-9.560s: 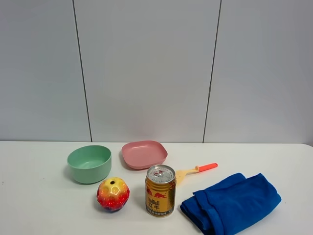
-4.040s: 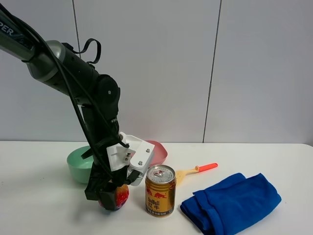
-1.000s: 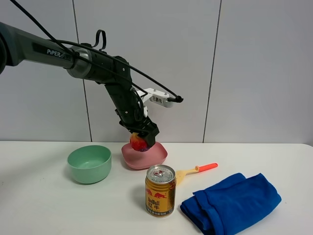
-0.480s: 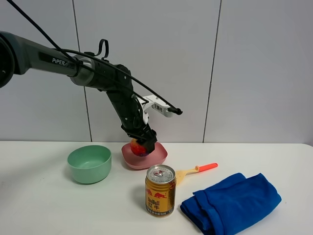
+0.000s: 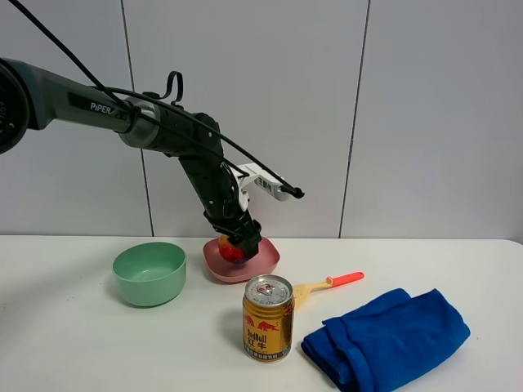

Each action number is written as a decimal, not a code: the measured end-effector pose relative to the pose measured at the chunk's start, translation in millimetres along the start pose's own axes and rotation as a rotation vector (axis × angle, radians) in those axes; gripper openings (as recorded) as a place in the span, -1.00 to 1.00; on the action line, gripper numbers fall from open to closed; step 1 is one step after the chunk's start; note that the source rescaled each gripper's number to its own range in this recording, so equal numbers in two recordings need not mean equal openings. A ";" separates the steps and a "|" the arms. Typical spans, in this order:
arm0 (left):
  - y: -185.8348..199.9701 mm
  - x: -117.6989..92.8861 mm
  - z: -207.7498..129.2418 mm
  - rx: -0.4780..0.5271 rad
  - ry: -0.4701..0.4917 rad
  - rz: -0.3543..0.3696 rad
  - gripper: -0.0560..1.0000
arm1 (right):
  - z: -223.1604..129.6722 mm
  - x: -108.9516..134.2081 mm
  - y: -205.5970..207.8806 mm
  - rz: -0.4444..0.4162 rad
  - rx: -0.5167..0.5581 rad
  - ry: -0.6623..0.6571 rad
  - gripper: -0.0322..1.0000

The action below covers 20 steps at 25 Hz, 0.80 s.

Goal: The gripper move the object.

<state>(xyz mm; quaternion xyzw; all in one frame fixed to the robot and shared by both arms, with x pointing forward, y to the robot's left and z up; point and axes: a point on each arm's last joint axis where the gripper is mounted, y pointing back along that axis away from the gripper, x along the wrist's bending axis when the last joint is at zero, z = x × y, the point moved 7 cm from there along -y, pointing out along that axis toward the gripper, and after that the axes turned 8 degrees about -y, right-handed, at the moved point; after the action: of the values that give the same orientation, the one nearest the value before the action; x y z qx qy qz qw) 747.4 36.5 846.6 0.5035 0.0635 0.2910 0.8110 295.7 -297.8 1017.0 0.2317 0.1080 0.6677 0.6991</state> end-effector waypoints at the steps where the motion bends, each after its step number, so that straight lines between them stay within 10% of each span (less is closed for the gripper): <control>1: -1.0 -0.1 -0.4 0.000 0.000 0.000 -0.89 | 0.0 0.0 0.0 0.000 0.000 0.000 1.00; 12: -3.1 0.3 -0.7 -0.003 0.001 0.004 -0.89 | 0.0 0.0 0.0 0.000 0.000 0.000 1.00; 20: -1.2 -1.8 1.4 -0.004 -0.001 0.000 0.23 | 0.0 0.0 0.0 0.000 0.000 0.000 1.00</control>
<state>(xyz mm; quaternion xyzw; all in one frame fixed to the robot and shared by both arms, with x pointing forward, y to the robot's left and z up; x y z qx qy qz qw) 746.9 34.1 845.9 0.5021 0.0626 0.2912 0.8119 295.7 -297.8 1017.0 0.2317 0.1080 0.6677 0.6991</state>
